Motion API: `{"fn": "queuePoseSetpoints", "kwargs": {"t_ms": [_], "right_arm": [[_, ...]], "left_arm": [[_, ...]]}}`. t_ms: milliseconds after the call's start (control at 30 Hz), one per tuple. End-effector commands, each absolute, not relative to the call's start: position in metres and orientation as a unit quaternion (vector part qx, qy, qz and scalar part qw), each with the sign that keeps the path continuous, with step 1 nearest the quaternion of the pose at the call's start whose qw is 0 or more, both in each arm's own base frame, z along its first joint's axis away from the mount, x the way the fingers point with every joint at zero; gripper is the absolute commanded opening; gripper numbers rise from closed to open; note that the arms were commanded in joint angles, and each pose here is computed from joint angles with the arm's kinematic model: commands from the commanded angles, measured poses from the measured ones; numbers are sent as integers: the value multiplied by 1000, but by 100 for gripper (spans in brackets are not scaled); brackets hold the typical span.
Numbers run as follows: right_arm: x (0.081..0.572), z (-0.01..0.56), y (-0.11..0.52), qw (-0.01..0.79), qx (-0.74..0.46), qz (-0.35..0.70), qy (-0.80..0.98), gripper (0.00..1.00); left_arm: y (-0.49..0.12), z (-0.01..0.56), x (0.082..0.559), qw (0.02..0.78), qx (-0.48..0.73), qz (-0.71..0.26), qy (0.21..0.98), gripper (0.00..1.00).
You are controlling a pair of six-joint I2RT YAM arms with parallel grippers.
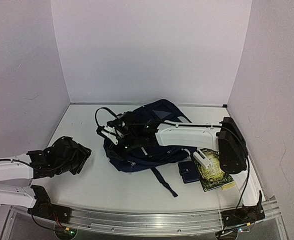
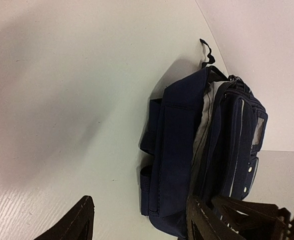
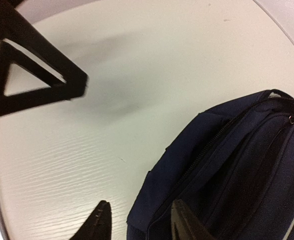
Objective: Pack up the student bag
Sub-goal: Adjust the student bag at the center of the board.
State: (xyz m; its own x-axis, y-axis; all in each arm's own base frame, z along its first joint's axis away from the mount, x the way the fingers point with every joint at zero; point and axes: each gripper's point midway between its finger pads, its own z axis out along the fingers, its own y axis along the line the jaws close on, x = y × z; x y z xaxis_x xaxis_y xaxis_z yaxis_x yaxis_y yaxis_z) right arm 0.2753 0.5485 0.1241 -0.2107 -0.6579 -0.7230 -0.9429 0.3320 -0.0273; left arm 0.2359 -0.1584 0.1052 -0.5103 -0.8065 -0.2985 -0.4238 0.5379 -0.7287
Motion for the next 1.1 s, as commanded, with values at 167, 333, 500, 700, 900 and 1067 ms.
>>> {"fn": "queuePoseSetpoints", "kwargs": {"t_ms": [167,333,500,700,900,1067], "right_arm": [[326,110,536,370,-474,120,790,34],[312,129,540,360,-473,168,786,40],[307,161,538,356,-461,220,783,44],[326,149,527,350,-441,207,800,38],[329,115,525,327,-449,180,811,34],[329,93,526,309,-457,169,817,34]], "left_arm": [[-151,129,241,347,-385,-307,798,63],[-156,131,244,349,-369,-302,807,64],[-159,134,246,353,-360,-301,810,64],[-158,135,247,358,-356,-298,810,65],[-157,137,247,361,-354,-294,811,65],[-154,135,245,361,-357,-293,810,66]]}}
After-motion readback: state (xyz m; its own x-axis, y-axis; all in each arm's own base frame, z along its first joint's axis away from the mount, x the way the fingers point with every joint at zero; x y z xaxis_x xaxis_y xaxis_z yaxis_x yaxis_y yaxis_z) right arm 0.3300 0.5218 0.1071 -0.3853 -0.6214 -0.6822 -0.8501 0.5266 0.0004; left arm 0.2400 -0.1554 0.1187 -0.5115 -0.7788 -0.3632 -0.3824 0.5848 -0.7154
